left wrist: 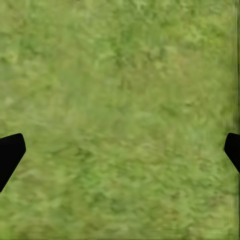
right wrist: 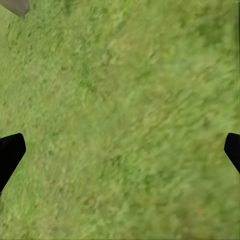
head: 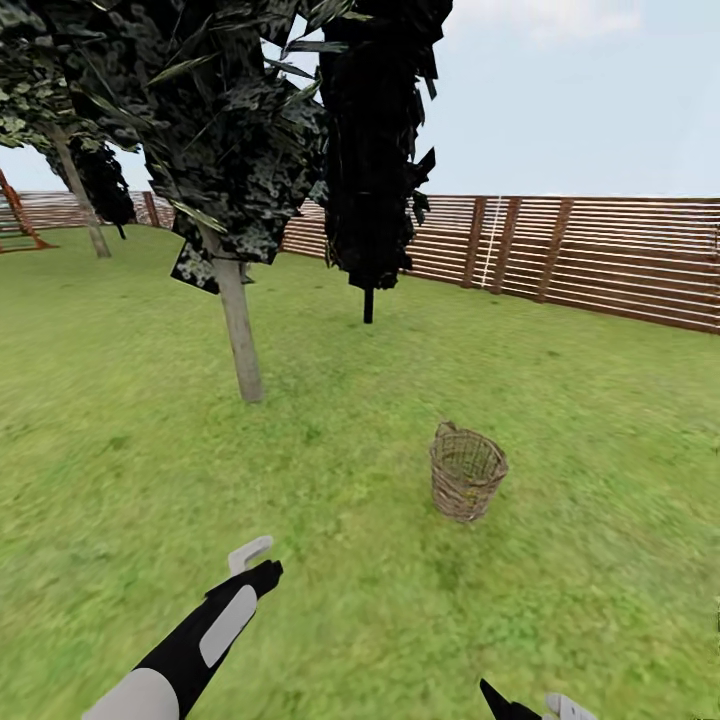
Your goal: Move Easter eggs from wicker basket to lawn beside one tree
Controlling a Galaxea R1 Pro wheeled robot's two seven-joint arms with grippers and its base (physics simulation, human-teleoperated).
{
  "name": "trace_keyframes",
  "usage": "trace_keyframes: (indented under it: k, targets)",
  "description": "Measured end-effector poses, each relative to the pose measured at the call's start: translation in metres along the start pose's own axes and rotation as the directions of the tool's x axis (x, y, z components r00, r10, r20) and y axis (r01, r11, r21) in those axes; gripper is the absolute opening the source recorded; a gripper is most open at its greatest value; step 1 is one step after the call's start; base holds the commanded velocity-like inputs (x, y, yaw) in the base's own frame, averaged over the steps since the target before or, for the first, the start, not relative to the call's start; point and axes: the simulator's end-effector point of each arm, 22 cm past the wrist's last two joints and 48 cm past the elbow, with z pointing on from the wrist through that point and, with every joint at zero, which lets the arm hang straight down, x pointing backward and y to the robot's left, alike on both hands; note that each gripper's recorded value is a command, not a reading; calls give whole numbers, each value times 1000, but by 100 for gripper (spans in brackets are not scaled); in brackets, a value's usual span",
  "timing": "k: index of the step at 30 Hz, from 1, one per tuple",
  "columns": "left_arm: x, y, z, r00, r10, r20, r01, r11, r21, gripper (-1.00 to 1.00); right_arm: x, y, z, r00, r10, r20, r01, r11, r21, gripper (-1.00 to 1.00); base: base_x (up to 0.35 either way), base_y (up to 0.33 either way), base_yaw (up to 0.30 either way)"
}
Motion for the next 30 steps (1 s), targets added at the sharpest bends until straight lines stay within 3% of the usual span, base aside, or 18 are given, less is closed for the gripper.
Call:
trace_keyframes:
  k: [30]
  targets:
    - [-9, -5, -7, 1000, -2, 19, 2, 1000, 12, 100, -7, 5, -1, 1000, -6, 19, 6, 1000, -11, 100, 318, 115, -267]
